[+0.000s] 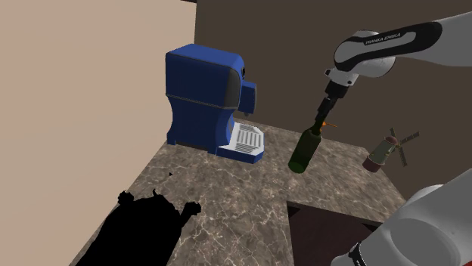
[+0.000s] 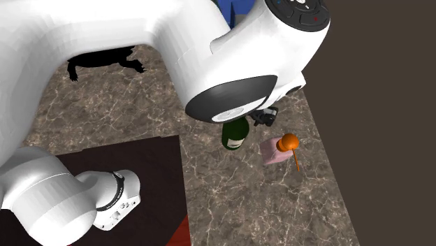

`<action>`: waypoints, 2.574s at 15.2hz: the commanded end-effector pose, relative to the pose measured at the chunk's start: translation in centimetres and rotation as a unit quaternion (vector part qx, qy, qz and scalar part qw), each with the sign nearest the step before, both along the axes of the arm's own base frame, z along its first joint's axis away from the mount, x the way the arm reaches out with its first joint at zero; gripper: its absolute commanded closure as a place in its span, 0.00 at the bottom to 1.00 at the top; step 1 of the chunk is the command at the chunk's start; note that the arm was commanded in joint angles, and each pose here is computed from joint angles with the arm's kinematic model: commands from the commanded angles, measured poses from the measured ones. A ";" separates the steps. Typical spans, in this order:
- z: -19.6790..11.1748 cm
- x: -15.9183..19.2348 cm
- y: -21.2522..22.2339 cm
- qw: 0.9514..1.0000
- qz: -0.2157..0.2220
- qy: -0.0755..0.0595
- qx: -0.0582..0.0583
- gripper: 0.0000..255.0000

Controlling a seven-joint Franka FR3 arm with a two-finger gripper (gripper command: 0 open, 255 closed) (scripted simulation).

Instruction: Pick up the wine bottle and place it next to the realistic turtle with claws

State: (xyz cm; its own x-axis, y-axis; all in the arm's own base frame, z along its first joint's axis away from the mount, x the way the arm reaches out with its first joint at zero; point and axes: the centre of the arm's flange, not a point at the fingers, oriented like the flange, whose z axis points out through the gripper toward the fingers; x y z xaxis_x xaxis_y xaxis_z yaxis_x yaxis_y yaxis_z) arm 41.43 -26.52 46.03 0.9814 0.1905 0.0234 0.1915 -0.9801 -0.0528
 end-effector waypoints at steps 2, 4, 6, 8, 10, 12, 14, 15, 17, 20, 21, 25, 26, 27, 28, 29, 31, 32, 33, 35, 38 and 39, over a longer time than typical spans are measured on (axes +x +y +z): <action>-0.1 0.0 0.0 1.000 0.000 0.000 0.000 0.00; -0.1 0.0 0.0 1.000 0.000 0.000 0.000 0.00; -0.1 0.0 0.0 1.000 0.000 0.000 0.000 1.00; -0.1 0.0 0.0 1.000 0.000 0.000 0.000 1.00; -0.1 0.0 0.0 1.000 0.000 0.000 0.000 1.00; -0.1 0.0 0.0 1.000 0.000 0.000 0.000 1.00; -0.1 0.0 0.0 1.000 0.000 0.000 0.000 1.00; -0.1 0.0 0.0 1.000 0.000 0.000 0.000 1.00; 1.0 0.0 0.0 1.000 0.000 0.000 0.000 1.00; 2.6 0.0 0.0 1.000 0.000 0.000 0.000 1.00; 3.1 0.0 0.0 1.000 0.000 0.000 0.000 1.00; 5.2 0.0 0.0 1.000 0.000 0.000 0.000 1.00; 5.7 0.0 0.0 1.000 0.000 0.000 0.000 1.00; 6.3 0.0 0.0 1.000 0.000 0.000 0.000 1.00; 6.8 0.0 0.0 1.000 0.000 0.000 0.000 1.00; 7.3 0.0 0.0 1.000 0.000 0.000 0.000 1.00; 8.4 0.0 0.0 1.000 0.000 0.000 0.000 1.00; 8.9 0.0 0.0 1.000 0.000 0.000 0.000 1.00; 9.4 0.0 0.0 1.000 0.000 0.000 0.000 1.00; 10.5 0.0 0.0 1.000 0.000 0.000 0.000 1.00; 12.1 0.0 0.0 1.000 0.000 0.000 0.000 1.00; 12.6 0.0 0.0 1.000 0.000 0.000 0.000 1.00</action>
State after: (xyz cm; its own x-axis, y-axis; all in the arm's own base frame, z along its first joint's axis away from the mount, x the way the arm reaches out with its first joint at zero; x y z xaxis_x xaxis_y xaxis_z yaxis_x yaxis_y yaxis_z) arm 41.49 -26.52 58.06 0.9814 0.1905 0.0235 0.1915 -0.9801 -0.0526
